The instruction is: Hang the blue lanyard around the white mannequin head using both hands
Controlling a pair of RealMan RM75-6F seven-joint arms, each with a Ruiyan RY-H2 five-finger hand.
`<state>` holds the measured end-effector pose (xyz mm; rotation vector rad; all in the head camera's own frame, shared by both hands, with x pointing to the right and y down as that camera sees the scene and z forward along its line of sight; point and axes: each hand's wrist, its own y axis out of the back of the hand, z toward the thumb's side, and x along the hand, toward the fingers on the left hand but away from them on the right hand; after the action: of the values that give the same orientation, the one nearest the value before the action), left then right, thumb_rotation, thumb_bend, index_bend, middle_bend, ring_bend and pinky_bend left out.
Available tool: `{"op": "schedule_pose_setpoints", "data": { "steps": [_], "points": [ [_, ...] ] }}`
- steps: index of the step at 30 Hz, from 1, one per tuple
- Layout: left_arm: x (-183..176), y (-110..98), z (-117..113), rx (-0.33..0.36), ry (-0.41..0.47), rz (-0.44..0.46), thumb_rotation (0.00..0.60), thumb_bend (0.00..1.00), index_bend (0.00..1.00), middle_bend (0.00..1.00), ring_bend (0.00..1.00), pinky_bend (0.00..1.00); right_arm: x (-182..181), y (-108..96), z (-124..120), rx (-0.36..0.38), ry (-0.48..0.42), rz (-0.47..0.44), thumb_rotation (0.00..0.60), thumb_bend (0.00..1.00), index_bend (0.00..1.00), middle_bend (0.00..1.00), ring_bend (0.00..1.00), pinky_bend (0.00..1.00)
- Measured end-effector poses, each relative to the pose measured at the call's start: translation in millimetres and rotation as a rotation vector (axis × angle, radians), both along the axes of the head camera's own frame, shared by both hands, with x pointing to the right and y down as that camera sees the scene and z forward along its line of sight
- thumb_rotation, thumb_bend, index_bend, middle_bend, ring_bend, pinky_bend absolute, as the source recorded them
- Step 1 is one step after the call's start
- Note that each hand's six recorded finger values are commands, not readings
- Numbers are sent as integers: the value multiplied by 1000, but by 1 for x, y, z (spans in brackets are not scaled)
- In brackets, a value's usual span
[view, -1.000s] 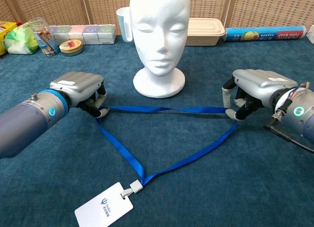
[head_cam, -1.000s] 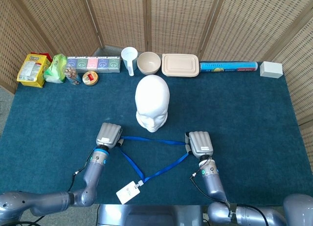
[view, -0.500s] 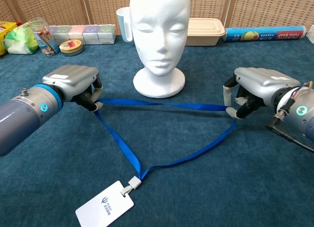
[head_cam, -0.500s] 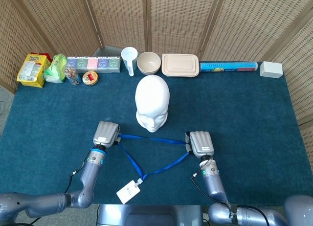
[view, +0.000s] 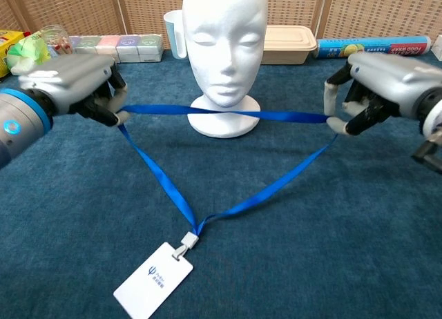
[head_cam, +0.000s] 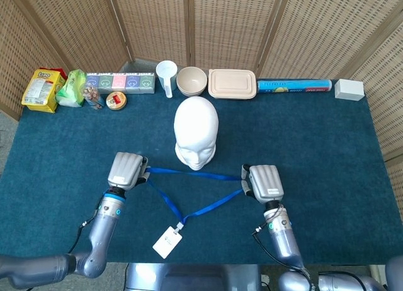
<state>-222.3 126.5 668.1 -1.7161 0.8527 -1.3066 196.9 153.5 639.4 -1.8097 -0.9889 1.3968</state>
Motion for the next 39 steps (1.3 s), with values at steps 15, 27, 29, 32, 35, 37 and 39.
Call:
{"op": "schedule_pose_setpoints", "data": {
  "steps": [15, 27, 29, 32, 35, 37, 39],
  "points": [
    [-8, -27, -109, 181, 171, 7, 537, 453, 817, 1000, 1000, 1000, 11, -23, -102, 175, -166, 4, 600, 482, 624, 948, 1000, 1000],
    [-17, -67, -156, 258, 162, 2, 534, 453, 817, 1000, 1000, 1000, 19, -63, -146, 210, -258, 13, 600, 483, 624, 948, 1000, 1000],
    [-18, -71, -156, 252, 160, -5, 535, 453, 816, 1000, 1000, 1000, 19, -68, -147, 206, -261, 15, 600, 483, 625, 949, 1000, 1000],
    [-19, -78, -154, 233, 157, -19, 540, 452, 816, 1000, 1000, 1000, 20, -77, -146, 199, -259, 21, 600, 483, 625, 950, 1000, 1000],
    [-19, -84, -151, 211, 158, -28, 534, 452, 816, 1000, 1000, 1000, 22, -85, -144, 193, -249, 26, 600, 482, 626, 950, 1000, 1000],
    [-18, -86, -149, 196, 163, -33, 536, 452, 817, 1000, 1000, 1000, 24, -89, -143, 193, -241, 29, 600, 482, 626, 950, 1000, 1000],
    [-16, -90, -149, 188, 167, -34, 536, 452, 816, 1000, 1000, 1000, 25, -93, -142, 191, -238, 34, 600, 483, 627, 950, 1000, 1000]
  ]
}}
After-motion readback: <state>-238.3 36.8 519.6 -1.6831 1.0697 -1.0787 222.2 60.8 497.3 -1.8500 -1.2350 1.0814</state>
